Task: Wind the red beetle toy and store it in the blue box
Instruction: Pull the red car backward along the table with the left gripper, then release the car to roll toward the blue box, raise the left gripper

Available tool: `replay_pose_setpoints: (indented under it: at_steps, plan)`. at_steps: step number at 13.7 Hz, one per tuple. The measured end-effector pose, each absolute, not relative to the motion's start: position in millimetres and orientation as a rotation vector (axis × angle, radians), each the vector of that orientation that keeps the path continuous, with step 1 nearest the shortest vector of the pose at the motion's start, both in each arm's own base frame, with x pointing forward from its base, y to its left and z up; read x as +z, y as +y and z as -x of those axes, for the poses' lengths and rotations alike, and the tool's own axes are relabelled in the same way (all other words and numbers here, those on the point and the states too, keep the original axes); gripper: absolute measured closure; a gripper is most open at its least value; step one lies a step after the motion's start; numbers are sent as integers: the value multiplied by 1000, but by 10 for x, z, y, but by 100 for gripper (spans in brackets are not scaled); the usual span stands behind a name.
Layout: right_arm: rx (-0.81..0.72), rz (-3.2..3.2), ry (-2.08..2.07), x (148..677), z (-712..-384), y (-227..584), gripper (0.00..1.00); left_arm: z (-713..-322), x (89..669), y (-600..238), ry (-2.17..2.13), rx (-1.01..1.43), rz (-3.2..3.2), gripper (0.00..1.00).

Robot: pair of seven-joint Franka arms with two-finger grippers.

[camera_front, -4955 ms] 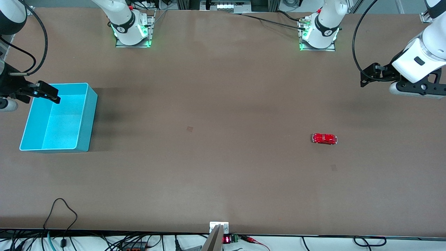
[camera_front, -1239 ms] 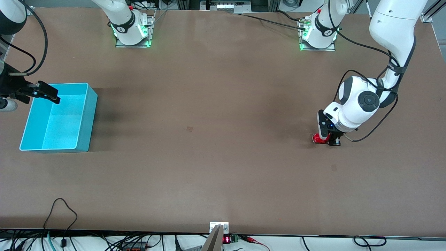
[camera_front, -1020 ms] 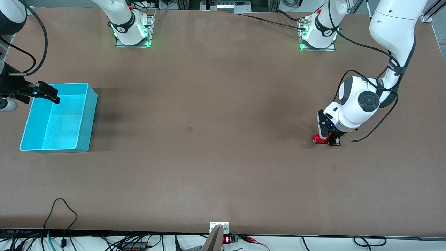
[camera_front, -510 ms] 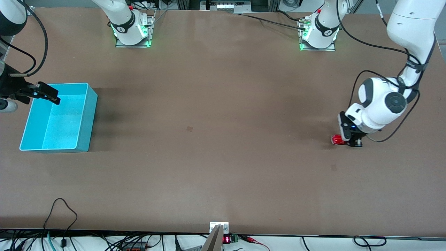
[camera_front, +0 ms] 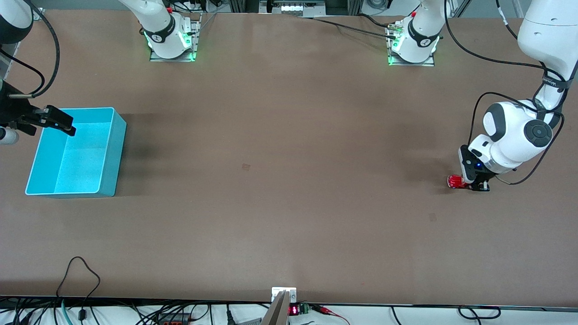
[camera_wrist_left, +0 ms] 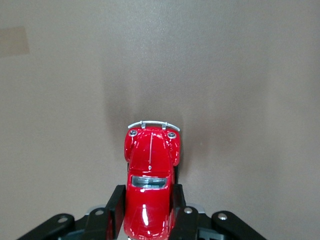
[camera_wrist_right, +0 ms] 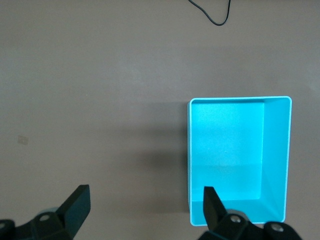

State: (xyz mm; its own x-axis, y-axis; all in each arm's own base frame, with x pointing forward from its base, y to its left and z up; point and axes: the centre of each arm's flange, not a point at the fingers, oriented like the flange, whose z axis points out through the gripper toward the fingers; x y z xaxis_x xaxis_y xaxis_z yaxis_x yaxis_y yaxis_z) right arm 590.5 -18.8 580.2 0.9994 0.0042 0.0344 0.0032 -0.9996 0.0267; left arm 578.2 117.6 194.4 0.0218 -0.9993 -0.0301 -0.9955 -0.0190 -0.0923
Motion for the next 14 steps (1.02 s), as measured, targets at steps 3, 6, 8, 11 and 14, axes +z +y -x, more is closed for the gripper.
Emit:
replay_pose_setpoints:
  at_steps: [3,6,8,11,14]
  plan:
    - [53,-3114,6,5799,-5907,-188,0,-5780,1925,1198,2133,-66,2186,44]
    - [52,-3114,6,5795,-5908,-188,0,-5890,2118,1174,2126,-91,2165,14]
    - [52,-3114,6,5794,-5908,-188,0,-5929,2321,1107,2149,-55,2179,0]
    - [52,-3114,6,5794,-5909,-189,0,-5918,2738,976,2130,51,2288,0]
    - [51,-3114,5,5790,-5910,-189,0,-5871,3382,832,2039,204,2439,0]
